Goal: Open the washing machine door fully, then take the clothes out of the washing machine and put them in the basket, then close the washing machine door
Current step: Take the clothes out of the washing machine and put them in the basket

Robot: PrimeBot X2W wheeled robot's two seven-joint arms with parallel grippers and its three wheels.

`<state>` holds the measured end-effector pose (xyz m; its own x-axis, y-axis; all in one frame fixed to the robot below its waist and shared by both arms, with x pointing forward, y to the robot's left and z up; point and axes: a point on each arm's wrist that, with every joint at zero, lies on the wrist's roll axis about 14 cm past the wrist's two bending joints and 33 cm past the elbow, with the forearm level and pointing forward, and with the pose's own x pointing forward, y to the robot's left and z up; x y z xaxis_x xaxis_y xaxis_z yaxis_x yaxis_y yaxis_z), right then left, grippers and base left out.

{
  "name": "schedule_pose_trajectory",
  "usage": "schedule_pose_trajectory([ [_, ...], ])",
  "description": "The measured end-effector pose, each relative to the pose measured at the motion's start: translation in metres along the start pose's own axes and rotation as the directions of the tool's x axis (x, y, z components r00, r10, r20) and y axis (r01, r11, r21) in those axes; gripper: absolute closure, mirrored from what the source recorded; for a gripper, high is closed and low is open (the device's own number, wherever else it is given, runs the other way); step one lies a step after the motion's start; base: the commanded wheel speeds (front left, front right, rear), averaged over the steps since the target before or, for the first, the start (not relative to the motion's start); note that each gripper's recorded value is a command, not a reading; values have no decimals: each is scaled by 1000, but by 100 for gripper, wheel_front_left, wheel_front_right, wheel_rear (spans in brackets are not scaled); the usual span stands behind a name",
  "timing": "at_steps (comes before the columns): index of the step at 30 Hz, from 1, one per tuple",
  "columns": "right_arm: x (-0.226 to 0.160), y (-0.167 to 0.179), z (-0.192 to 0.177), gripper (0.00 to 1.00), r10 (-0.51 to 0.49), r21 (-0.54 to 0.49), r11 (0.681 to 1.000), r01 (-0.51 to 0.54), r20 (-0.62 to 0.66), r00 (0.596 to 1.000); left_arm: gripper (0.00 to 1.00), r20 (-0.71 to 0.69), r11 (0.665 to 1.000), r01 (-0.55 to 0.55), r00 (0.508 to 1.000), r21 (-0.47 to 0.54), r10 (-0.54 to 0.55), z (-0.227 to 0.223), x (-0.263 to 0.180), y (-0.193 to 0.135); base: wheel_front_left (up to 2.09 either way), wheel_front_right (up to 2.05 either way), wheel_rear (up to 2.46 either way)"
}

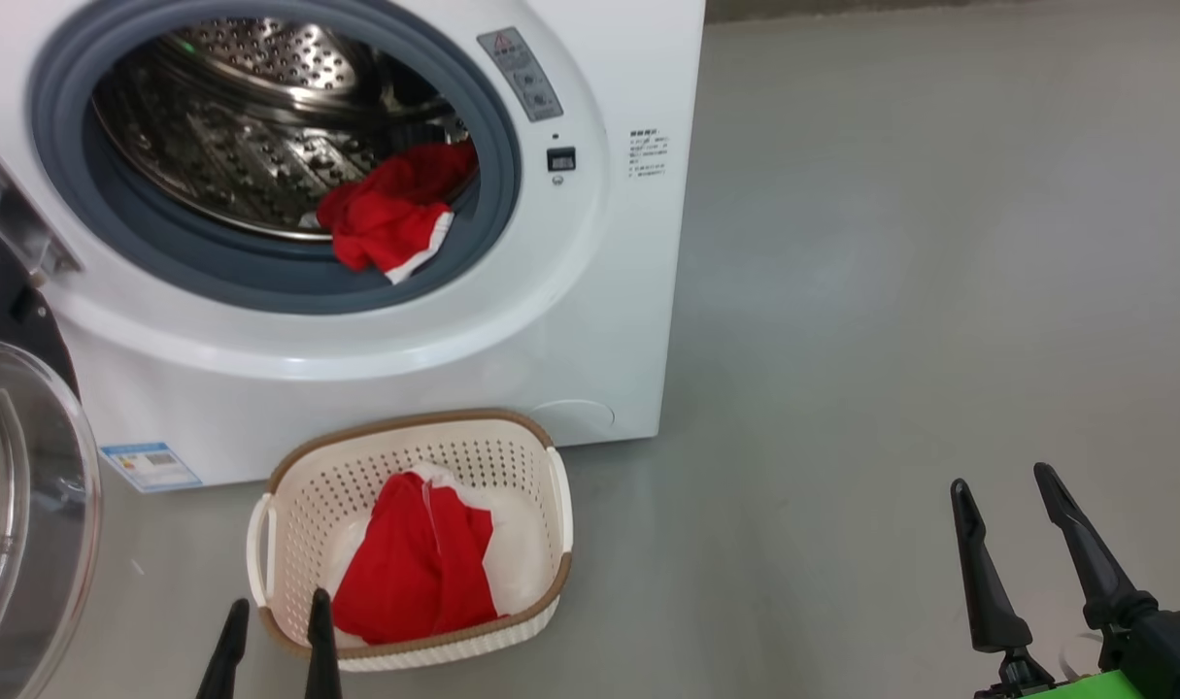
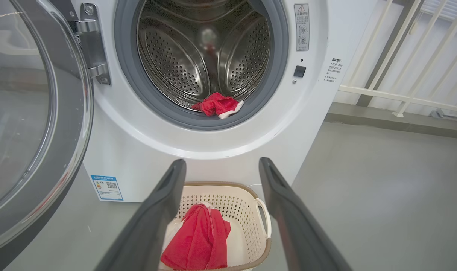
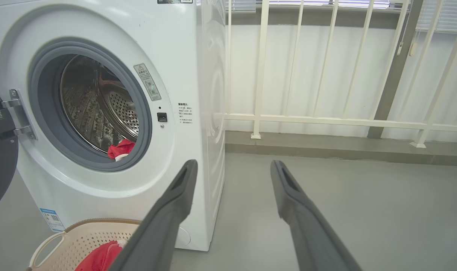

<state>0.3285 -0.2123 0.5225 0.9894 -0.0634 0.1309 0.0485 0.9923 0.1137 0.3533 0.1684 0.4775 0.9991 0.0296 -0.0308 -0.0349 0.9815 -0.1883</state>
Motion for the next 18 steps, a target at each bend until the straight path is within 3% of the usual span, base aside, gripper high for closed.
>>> schedule_pose_trajectory([
  [18, 33, 9, -34, 0, 27, 3, 1000, -26, -86, 996, 0, 9, 999, 15, 1000, -40, -14, -5, 60, -8, 0, 0, 0],
])
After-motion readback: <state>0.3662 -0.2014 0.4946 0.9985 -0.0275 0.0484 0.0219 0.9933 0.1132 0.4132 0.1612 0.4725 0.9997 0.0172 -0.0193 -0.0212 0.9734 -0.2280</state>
